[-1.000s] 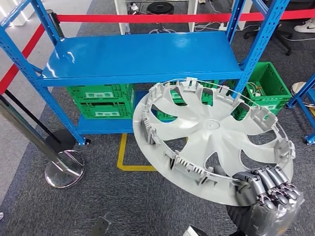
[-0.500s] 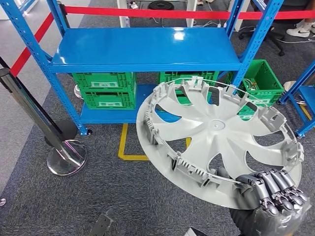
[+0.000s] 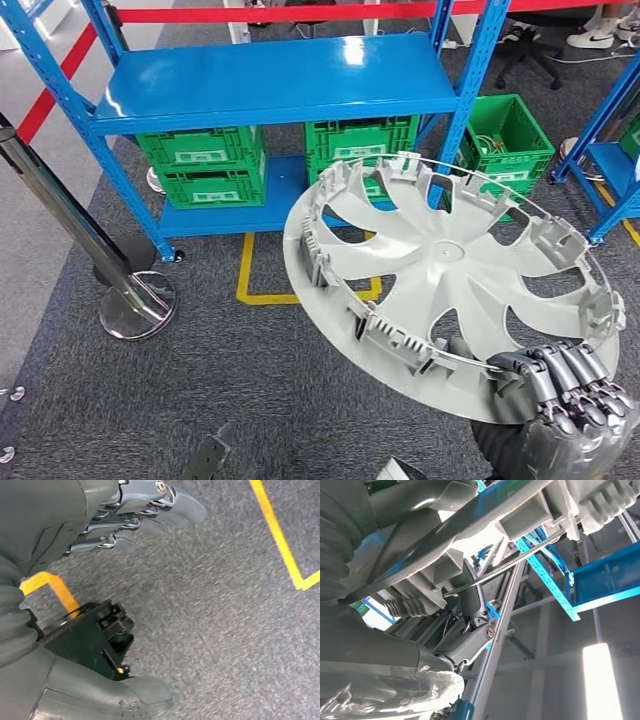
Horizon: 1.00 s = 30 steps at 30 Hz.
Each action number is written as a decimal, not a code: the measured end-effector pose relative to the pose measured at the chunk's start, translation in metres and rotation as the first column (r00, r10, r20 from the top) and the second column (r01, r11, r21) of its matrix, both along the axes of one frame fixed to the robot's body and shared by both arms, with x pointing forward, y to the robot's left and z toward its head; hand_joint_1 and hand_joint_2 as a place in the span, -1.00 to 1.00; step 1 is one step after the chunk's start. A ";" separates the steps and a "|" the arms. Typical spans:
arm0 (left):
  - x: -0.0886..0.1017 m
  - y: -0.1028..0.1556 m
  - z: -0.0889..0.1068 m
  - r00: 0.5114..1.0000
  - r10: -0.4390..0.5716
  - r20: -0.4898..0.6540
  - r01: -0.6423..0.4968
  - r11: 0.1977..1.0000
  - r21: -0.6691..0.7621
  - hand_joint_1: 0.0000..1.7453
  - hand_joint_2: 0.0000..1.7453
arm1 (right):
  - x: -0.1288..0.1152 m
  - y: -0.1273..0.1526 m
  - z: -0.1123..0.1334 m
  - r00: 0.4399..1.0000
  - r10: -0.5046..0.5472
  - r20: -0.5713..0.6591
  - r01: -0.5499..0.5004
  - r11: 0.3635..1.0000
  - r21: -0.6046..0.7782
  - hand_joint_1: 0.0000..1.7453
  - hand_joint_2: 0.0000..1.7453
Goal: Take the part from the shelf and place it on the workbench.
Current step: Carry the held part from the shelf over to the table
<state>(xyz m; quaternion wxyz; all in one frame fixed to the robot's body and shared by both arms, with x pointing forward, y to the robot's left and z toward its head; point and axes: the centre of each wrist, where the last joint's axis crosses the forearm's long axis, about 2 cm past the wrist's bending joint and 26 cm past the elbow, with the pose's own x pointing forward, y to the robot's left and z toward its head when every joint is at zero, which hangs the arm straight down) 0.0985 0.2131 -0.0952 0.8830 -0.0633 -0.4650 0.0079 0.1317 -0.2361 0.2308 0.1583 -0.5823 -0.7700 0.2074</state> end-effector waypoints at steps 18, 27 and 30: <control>0.007 0.000 0.002 1.000 -0.009 0.011 0.009 1.000 -0.005 -1.00 1.00 | -0.003 -0.001 0.003 1.000 0.010 0.013 -0.010 1.000 -0.002 1.00 1.00; 0.018 0.011 0.003 0.997 0.076 0.013 -0.076 0.997 -0.015 -1.00 1.00 | -0.001 -0.002 -0.003 0.994 0.102 0.043 -0.103 0.995 0.016 1.00 1.00; 0.021 0.017 0.003 0.994 0.106 0.004 -0.106 0.994 -0.006 -1.00 1.00 | 0.000 -0.001 -0.006 0.992 0.120 0.043 -0.121 0.992 0.025 1.00 1.00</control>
